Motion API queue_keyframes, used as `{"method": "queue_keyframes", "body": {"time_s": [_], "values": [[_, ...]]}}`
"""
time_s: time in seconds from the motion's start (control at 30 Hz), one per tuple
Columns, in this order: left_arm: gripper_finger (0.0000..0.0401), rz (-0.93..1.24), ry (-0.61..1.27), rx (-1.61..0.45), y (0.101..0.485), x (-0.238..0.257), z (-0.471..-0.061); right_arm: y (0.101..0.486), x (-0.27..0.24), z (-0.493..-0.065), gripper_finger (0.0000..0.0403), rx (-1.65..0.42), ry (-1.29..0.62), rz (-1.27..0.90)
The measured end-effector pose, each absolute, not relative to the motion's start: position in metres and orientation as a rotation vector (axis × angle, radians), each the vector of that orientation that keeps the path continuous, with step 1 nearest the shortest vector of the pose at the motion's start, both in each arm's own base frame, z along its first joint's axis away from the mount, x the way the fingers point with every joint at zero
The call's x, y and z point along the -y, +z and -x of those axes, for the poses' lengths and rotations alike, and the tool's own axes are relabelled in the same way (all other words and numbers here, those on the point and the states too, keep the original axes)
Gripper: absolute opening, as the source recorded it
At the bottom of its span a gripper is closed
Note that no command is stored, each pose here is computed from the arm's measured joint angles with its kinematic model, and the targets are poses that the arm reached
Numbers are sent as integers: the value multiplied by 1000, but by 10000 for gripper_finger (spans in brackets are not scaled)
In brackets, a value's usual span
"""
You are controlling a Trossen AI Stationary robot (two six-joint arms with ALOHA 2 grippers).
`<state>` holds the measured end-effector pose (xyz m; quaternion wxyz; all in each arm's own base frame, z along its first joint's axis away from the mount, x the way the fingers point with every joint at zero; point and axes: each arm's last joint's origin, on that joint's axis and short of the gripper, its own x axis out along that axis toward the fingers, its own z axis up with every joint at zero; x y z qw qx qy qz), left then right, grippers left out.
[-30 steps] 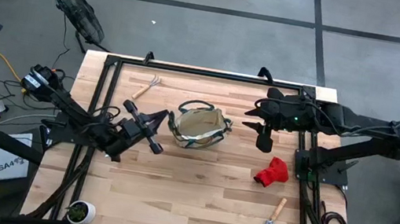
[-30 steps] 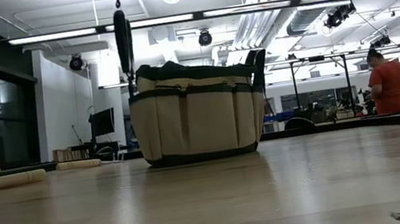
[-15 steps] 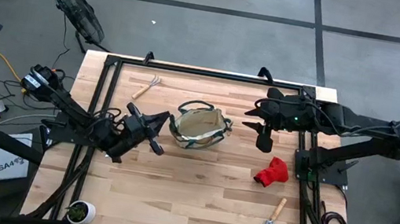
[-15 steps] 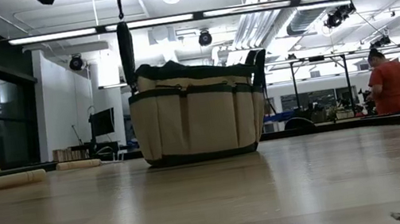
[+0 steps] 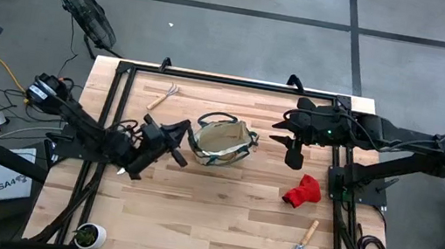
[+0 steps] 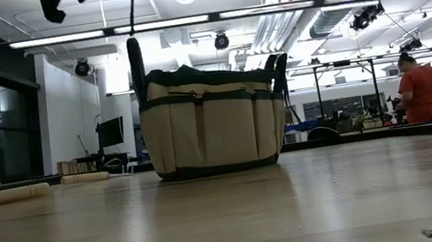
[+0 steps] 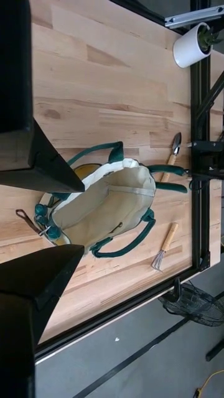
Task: Pick & Place Garden tools in Gardening bag
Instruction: Put the shear scissors into the gardening bag
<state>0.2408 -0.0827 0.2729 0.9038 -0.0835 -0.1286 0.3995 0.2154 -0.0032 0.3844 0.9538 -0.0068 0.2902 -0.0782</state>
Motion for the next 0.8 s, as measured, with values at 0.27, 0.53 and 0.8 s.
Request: {"method": "queue_keyframes", "body": {"time_s": [0.27,0.53,0.8], "values": [[0,193,743,318,268,70,-253,384,3,-215,138,-590,-157,20],[0,195,637,304,263,72,-258,384,3,-215,138,-590,-157,20],[0,217,555,320,262,66,-262,384,3,-215,138,-589,-158,18]]}}
